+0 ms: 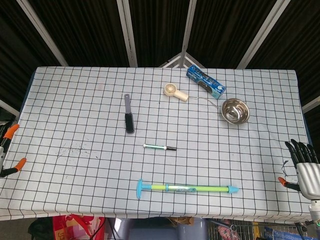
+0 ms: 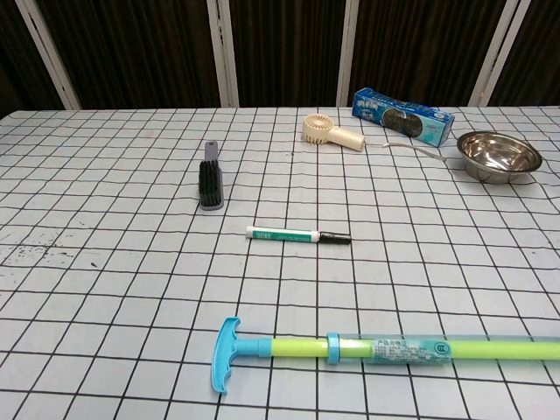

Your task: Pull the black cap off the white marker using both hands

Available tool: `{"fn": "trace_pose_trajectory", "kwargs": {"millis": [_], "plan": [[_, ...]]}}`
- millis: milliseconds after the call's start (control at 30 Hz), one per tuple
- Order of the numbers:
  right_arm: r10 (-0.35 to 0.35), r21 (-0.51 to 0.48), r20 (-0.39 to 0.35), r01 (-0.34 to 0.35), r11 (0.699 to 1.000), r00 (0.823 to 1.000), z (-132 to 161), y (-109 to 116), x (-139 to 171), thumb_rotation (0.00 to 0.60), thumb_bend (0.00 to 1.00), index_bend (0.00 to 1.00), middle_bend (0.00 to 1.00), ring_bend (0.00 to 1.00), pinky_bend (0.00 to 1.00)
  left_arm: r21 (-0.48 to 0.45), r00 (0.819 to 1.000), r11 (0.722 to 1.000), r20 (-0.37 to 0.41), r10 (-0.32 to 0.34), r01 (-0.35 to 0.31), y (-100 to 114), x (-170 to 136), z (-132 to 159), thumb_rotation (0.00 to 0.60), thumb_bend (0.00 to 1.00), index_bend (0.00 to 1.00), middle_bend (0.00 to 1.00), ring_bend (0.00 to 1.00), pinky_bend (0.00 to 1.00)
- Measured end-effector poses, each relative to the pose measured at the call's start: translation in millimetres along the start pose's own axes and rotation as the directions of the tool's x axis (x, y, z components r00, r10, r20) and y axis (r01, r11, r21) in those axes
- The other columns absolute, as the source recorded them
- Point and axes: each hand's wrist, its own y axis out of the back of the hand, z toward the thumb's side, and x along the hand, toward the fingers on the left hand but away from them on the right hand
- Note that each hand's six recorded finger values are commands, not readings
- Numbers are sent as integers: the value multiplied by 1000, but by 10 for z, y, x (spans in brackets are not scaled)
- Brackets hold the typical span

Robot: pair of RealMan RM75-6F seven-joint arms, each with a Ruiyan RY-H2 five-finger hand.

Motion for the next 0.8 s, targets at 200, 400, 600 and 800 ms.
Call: {"fn": "trace_pose_trajectory", "kwargs": {"millis": [200,400,600,800], "plan": [[13,22,-4,-13,1000,1000,107,20,-47,600,148,44,50,0,0,14,999,1000,-32,-24,24,54,420,147,600,380,47,0,0,0],[27,45,-8,-26,999,1000,207,33,-109,600,148,44,50,0,0,-78,999,996,-15,-45,44,118,926,572,600,380,75,0,0,0],[44,52,-5,-44,998,999,272,-7,-195,600,148,44,51,0,0,-113,993,988,64,-103,110,63,1256,1165,600,380,137,0,0,0],[28,23,8,-28,999,1000,259,-5,-325,600,148,44,50,0,0,-43,973,982,150,-174,182,-84,1315,1834,600,380,196,0,0,0]]}}
